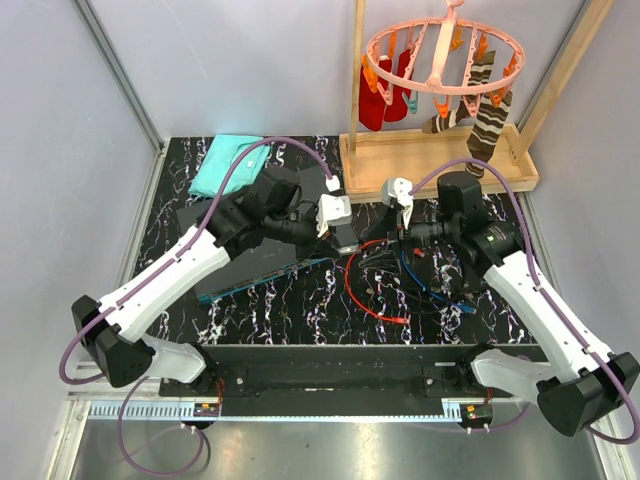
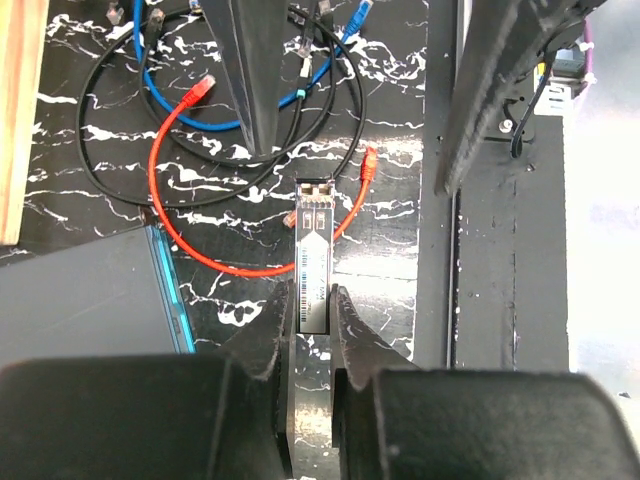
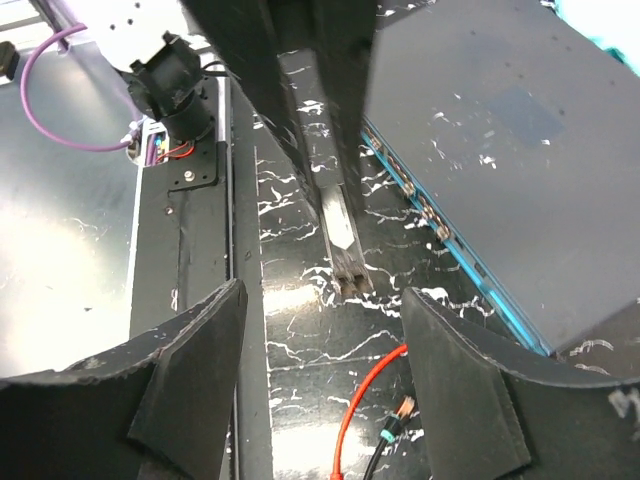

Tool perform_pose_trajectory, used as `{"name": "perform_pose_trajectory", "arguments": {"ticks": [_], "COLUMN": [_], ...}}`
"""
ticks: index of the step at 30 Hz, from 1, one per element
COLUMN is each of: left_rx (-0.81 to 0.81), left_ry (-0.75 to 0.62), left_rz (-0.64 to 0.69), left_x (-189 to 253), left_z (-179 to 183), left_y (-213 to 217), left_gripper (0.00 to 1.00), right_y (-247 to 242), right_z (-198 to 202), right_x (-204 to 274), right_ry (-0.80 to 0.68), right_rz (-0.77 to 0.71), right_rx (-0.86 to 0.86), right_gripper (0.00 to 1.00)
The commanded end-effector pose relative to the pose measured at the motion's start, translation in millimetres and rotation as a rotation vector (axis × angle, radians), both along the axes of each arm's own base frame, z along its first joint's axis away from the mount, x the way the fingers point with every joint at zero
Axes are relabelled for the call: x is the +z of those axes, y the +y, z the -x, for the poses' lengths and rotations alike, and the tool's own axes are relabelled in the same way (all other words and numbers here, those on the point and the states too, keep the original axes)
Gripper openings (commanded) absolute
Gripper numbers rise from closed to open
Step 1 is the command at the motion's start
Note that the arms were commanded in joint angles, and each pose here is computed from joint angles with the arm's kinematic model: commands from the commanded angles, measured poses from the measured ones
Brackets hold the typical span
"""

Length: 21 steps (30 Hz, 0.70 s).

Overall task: Insert the plug into the switch port
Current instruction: Pick up the plug from the center of the board.

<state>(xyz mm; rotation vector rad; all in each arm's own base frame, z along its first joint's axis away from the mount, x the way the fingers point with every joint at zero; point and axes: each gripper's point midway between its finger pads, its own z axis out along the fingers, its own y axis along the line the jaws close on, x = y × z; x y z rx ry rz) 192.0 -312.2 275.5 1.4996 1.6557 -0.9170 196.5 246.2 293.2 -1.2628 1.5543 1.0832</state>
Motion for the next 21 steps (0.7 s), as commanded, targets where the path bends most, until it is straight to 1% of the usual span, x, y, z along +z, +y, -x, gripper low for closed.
{"name": "perform_pose_trajectory", "arguments": {"ticks": [1,2,5,6,7,9,10,15,17,20,21], "left_rx": [-0.057,-0.057,-0.058,-0.059,-0.061,-0.061,-0.06,-0.073,-0.071,-0.073,-0.072], "left_ry": [-0.021,-0.023,-0.018,-0.017,-0.014,-0.014,-0.013,-0.006,-0.006,-0.001,0.001], "left_rz": [0.047,0.046,0.043,0.044,0.045,0.045,0.045,0.049,0.049,0.048,0.048], "left_x": [23.5,23.7,24.7,25.3,25.9,27.2,27.4,29.6,29.5,28.9,28.9], "left_z": [4.1,3.7,4.1,3.8,4.5,3.9,4.0,8.2,8.0,8.8,8.8], "left_y": [-6.0,-6.0,-6.0,-6.5,-6.6,-7.1,-6.6,-6.6,-6.5,-6.4,-6.4], "left_gripper": [0.0,0.0,0.0,0.0,0.0,0.0,0.0,0.0,0.0,0.0,0.0], "right_y": [6.7,8.1,11.2,11.2,11.8,12.1,12.6,13.5,13.8,14.6,14.6], "right_z": [-2.2,-1.2,0.0,-0.7,-1.0,-1.3,-2.1,-4.6,-5.9,-5.2,-5.3], "right_x": [16.1,15.5,16.7,18.6,17.7,16.5,15.4,14.6,15.5,16.4,16.1], "right_ry": [-0.082,-0.077,-0.077,-0.08,-0.076,-0.071,-0.068,-0.072,-0.072,-0.064,-0.063], "right_rz": [-0.01,-0.009,-0.01,-0.01,-0.008,0.0,0.005,0.018,0.018,0.016,0.016], "right_rx": [0.029,0.036,0.049,0.046,0.048,0.05,0.05,0.039,0.036,0.038,0.037], "right_gripper": [0.71,0.7,0.62,0.61,0.57,0.56,0.53,0.53,0.51,0.43,0.43]}}
